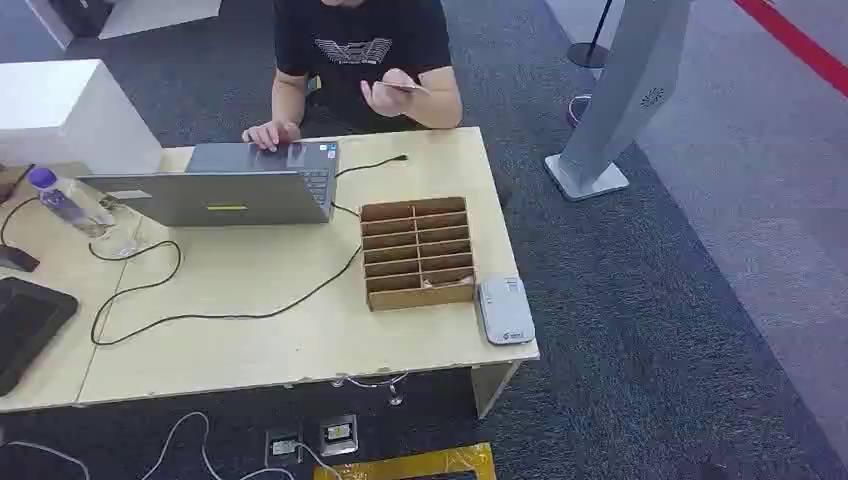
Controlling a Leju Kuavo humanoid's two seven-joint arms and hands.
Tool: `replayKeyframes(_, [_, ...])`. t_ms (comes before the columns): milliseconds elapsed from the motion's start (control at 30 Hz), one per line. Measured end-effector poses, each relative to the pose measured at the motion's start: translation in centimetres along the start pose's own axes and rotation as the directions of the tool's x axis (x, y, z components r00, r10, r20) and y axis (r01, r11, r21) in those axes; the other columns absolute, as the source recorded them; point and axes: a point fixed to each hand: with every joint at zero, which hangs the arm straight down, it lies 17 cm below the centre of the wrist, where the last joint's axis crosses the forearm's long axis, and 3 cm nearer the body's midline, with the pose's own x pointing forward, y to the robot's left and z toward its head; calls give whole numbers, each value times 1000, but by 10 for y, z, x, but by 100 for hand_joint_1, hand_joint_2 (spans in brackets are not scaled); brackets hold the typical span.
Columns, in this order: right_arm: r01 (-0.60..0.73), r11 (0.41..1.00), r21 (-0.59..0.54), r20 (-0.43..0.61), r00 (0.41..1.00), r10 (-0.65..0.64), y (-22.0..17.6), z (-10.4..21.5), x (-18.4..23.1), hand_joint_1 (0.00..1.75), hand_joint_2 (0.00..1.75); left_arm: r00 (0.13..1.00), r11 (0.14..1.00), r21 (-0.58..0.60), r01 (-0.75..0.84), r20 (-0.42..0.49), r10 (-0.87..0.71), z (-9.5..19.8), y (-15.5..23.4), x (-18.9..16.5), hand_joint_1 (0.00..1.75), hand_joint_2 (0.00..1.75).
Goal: Pass the card to the sensor for recognition and then transmit it.
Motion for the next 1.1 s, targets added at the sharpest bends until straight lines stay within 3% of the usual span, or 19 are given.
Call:
replayKeyframes(433, [0,1000,2,-3,1000,0,-2,-1,0,0,0,1000,1000,-8,6,-1,-6,1,-5,-1,0,0])
replayKeyframes(867, [5,1000,0,19,1000,-5,-3,-1,4,0,0,1000,998,56,16,22,-18,-1,7,3,0,0])
replayKeyframes(967, [44,998,-43,31,999,-43,-11,-2,7,0,0,1000,997,70,15,24,-17,-1,10,3,0,0])
replayKeyframes(1100, [146,965,-218,48,989,-139,-42,-1,6,0,0,1000,997,79,8,25,-10,-1,11,3,0,0])
